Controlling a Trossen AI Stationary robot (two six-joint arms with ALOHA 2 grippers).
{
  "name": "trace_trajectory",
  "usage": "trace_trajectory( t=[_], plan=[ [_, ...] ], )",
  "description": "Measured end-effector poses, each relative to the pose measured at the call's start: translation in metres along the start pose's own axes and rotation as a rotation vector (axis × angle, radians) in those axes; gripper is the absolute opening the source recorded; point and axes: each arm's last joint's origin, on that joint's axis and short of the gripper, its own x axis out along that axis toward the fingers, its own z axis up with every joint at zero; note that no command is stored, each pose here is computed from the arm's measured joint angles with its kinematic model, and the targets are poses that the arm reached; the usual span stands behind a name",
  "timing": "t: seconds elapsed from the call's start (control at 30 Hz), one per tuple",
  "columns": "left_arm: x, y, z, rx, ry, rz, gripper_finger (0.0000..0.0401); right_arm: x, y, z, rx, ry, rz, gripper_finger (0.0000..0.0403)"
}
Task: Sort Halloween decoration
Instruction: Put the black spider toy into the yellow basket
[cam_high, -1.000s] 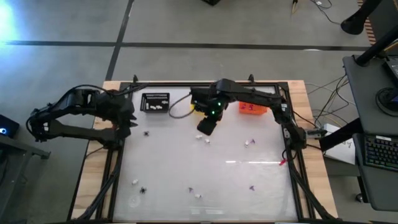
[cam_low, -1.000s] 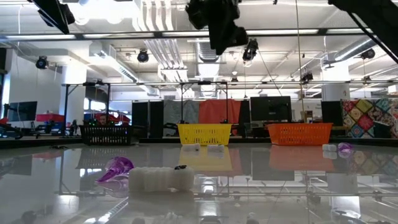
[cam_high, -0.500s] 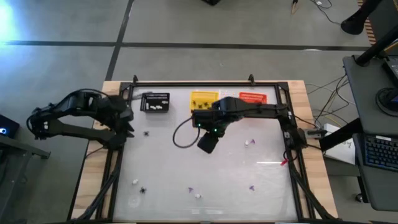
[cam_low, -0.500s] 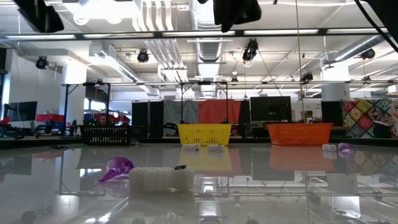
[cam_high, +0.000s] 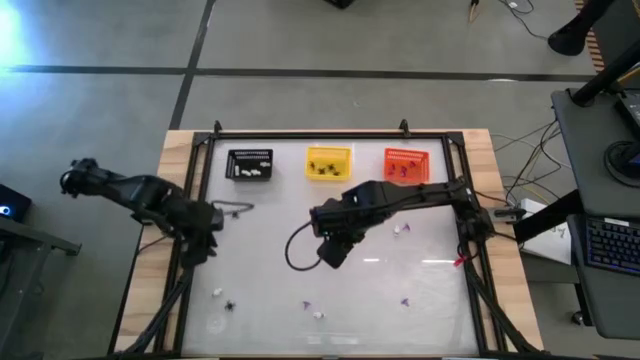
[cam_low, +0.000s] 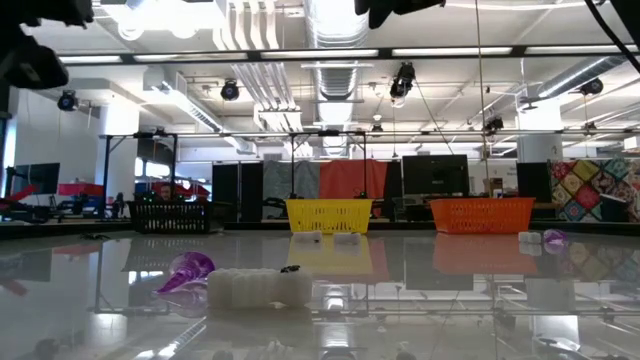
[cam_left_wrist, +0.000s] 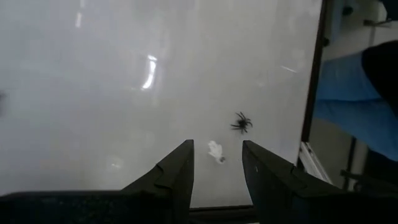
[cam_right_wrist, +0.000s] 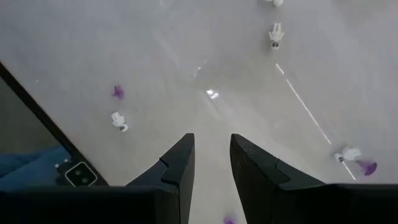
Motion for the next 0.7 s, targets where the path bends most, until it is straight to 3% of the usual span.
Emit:
trace_trajectory(
  t=[0.33,0.7],
  plan=[
    [0.048,-0.014,-0.020,-0.048,0.126,0.029,0.0119,0.000,0.007,-0.009,0.047,-0.036,-0.029,0.0093],
    [0.079,-0.037,-0.026,-0.210,0.122,0.107,0.0119,0.000,0.007,-0.009,0.038,-0.034,-0.028,0.0093]
  ],
)
